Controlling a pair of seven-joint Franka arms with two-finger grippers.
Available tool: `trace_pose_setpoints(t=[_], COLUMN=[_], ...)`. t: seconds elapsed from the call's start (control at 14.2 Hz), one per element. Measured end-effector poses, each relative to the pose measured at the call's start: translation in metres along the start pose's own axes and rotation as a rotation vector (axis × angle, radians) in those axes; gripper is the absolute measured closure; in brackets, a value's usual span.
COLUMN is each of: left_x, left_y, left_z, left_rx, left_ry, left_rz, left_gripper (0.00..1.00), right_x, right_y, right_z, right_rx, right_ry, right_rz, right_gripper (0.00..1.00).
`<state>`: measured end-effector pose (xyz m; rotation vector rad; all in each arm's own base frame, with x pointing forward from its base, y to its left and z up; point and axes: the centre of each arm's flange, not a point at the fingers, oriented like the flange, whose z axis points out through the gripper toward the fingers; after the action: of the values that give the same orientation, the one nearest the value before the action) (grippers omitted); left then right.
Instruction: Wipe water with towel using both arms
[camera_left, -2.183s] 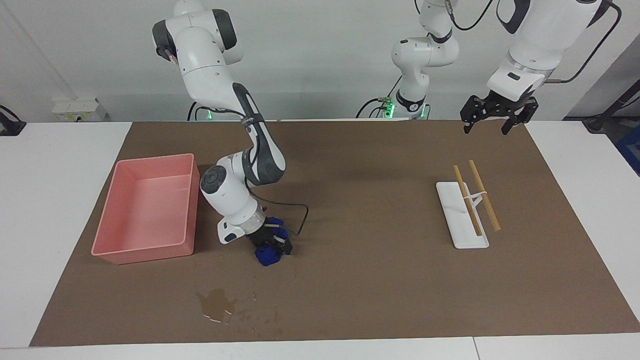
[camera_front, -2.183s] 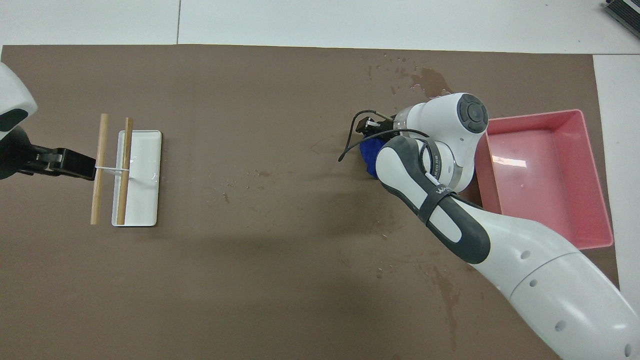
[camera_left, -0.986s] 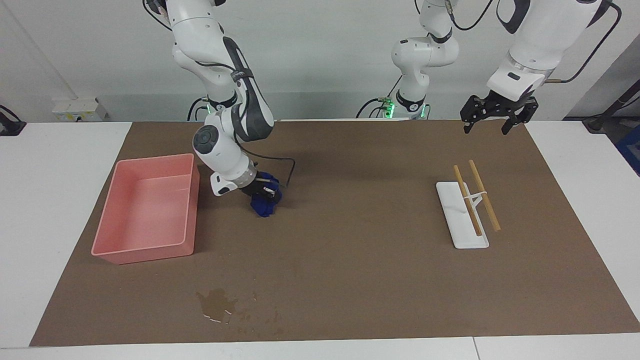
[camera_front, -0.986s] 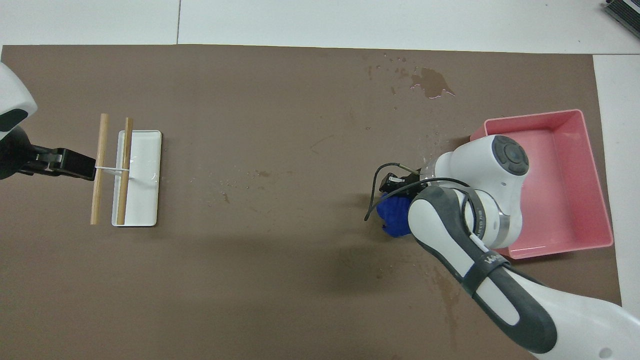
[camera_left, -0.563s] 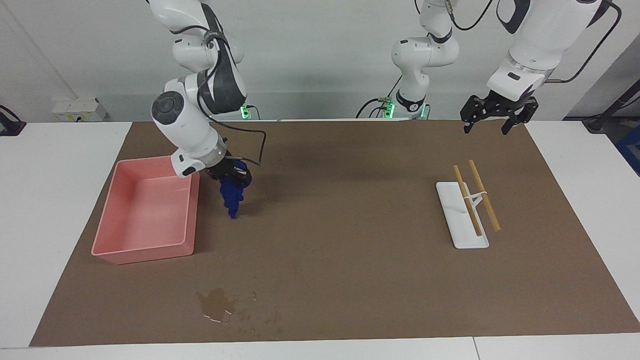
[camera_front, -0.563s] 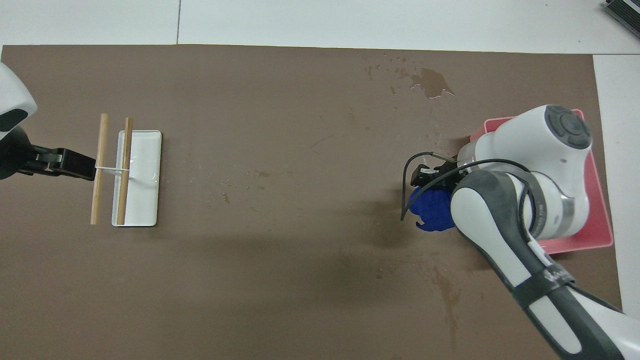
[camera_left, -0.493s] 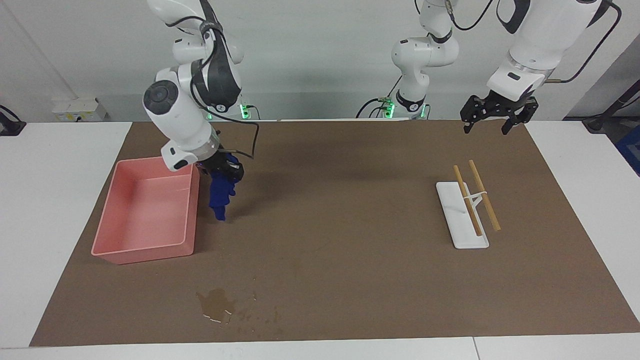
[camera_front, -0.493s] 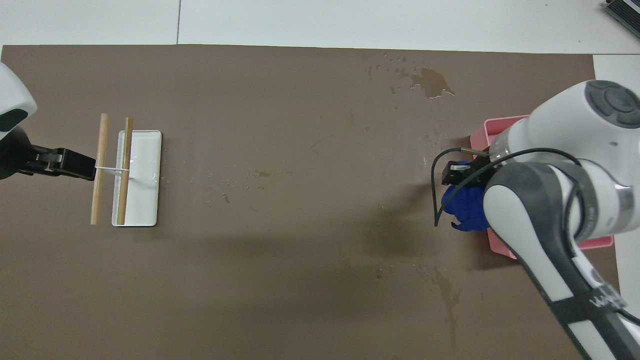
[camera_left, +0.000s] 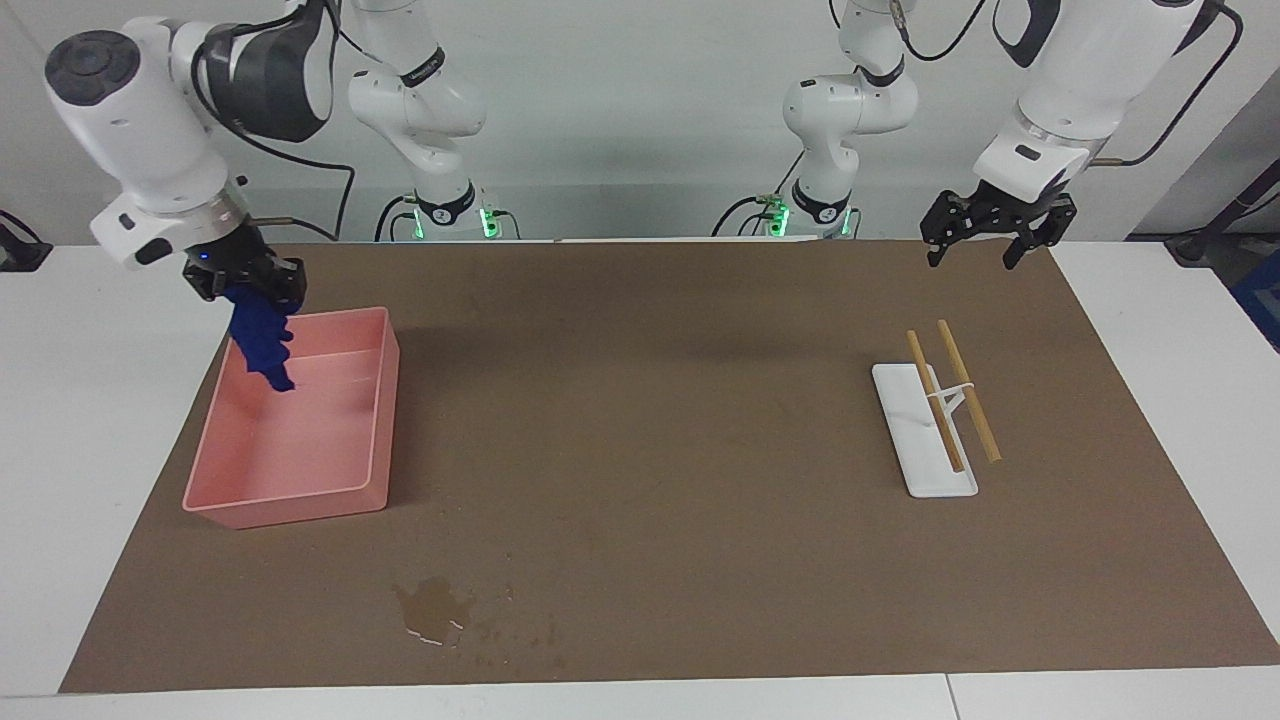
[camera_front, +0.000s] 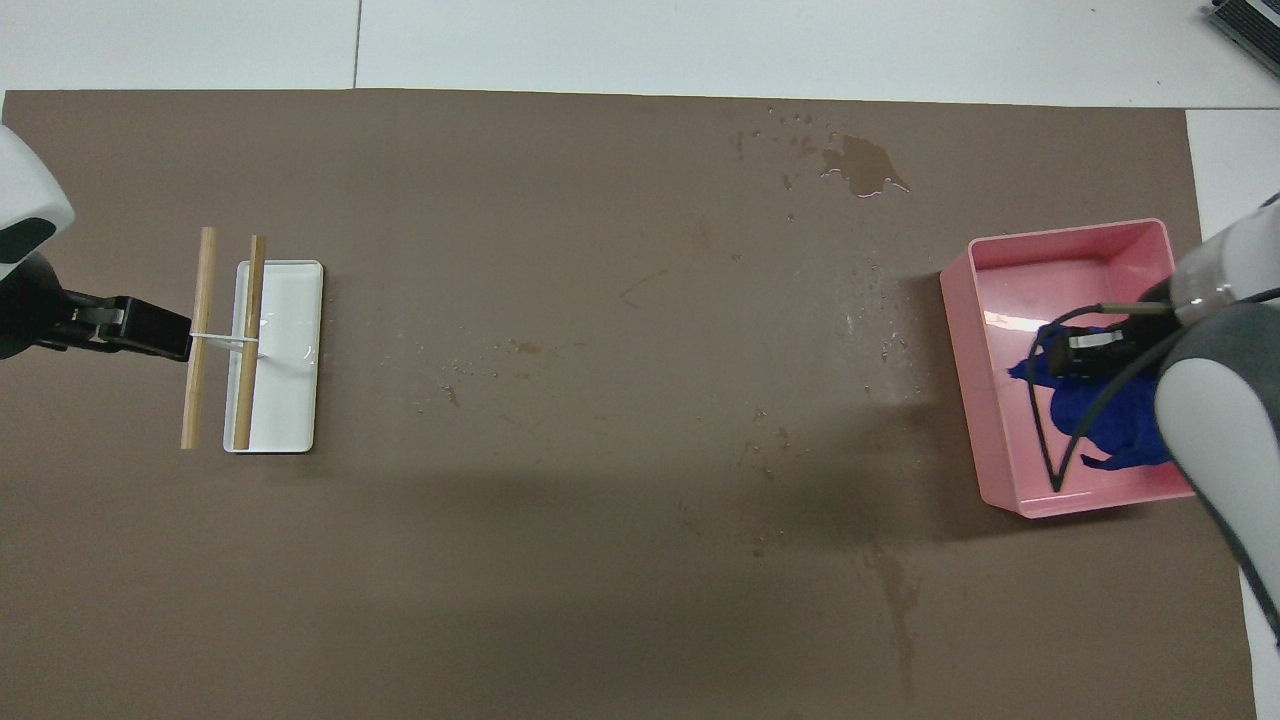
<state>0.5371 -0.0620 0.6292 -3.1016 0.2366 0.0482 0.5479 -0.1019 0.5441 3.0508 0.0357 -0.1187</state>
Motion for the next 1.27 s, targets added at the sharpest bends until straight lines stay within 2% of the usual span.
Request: trace_pose_setpoints(t=[0.28,0.42,0.49,0.77,1.06,1.27], left_x=[0.000,0.000,0.000,0.000,0.000,0.000], left_y=[0.000,0.000,0.000,0.000,0.000,0.000], left_z=[0.000,0.000,0.000,0.000,0.000,0.000], left_rx=[0.000,0.000,0.000,0.000,0.000,0.000], left_ry=[0.000,0.000,0.000,0.000,0.000,0.000], left_rz=[0.000,0.000,0.000,0.000,0.000,0.000], left_gripper=[0.00,0.00,0.00,0.00,0.00,0.00], right_x=[0.006,0.010,0.010,0.011,0.014,0.018], right_y=[-0.013,-0.017,-0.017,-0.015,-0.025,-0.053], right_z=[0.020,0.025,0.027,0.021,-0.027,-0.078], right_rx=[-0.005,-0.009,-0.010,-0.015,-0.024,-0.017], right_ry=[0.027,0.052,0.057,0.075,0.107,0.075], right_rz=[-0.040,-0.049,-0.055,-0.068,-0.095,-0.143], right_gripper=[1.00,0.96,0.89,0.42,0.01,0.00])
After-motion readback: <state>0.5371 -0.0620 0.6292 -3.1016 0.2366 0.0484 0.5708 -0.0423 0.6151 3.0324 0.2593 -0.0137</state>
